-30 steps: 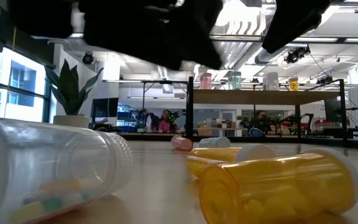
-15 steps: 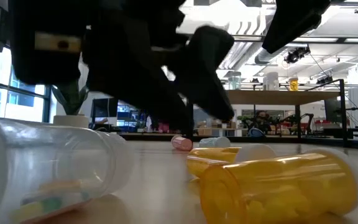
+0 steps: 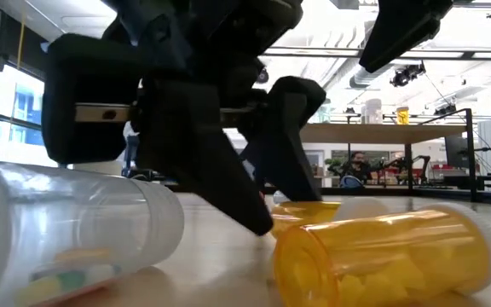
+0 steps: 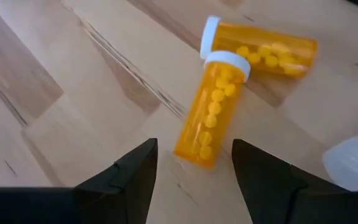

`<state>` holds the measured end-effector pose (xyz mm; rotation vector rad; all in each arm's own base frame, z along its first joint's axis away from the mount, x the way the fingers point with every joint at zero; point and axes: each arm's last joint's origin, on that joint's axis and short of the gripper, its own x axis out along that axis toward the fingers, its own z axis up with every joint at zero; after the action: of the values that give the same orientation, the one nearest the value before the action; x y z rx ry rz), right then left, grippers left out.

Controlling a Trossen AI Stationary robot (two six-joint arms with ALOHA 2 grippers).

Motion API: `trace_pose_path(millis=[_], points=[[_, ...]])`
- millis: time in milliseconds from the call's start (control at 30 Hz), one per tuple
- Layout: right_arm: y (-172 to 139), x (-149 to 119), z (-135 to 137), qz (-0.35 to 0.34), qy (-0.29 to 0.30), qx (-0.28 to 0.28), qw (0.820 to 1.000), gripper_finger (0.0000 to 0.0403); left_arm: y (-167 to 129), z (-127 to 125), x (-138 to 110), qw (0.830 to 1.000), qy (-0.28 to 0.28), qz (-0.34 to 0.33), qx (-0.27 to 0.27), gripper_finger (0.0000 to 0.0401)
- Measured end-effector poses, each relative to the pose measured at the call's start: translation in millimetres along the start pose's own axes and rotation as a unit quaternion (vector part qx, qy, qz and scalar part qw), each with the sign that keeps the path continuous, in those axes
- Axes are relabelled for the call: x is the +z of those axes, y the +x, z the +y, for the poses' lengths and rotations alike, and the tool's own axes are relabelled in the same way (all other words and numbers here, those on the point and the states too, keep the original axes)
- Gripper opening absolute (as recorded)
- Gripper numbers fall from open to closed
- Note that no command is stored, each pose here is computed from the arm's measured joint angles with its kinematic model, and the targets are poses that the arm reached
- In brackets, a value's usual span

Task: Pick and place medicine bottles onto shelf by color
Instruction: Put the top orange pill bottle on the shelf aligned with the other orange pill bottle

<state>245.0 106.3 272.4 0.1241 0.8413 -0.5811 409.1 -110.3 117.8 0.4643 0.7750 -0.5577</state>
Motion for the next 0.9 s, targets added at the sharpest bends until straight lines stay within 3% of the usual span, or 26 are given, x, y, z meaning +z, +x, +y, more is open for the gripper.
trace_pose_path(millis=[233,633,900], points=[[0.0,0.0,0.1,0.000,-0.001,0.000,1.000,0.0172,2.1,-1.5,-1.9,1.000,0.000,0.003,-0.006,0.0184],[0.0,0.0,0.0,0.000,-0.001,0.000,1.000,0.0172,2.1,-1.3,-1.5,1.000,0.000,0.001,-0.005,0.0095],[0.0,0.0,0.0,0.000,-0.003,0.000,1.000,0.0172,1.8,-0.3,-1.6,1.000,-0.014,0.001,-0.004,0.0088]])
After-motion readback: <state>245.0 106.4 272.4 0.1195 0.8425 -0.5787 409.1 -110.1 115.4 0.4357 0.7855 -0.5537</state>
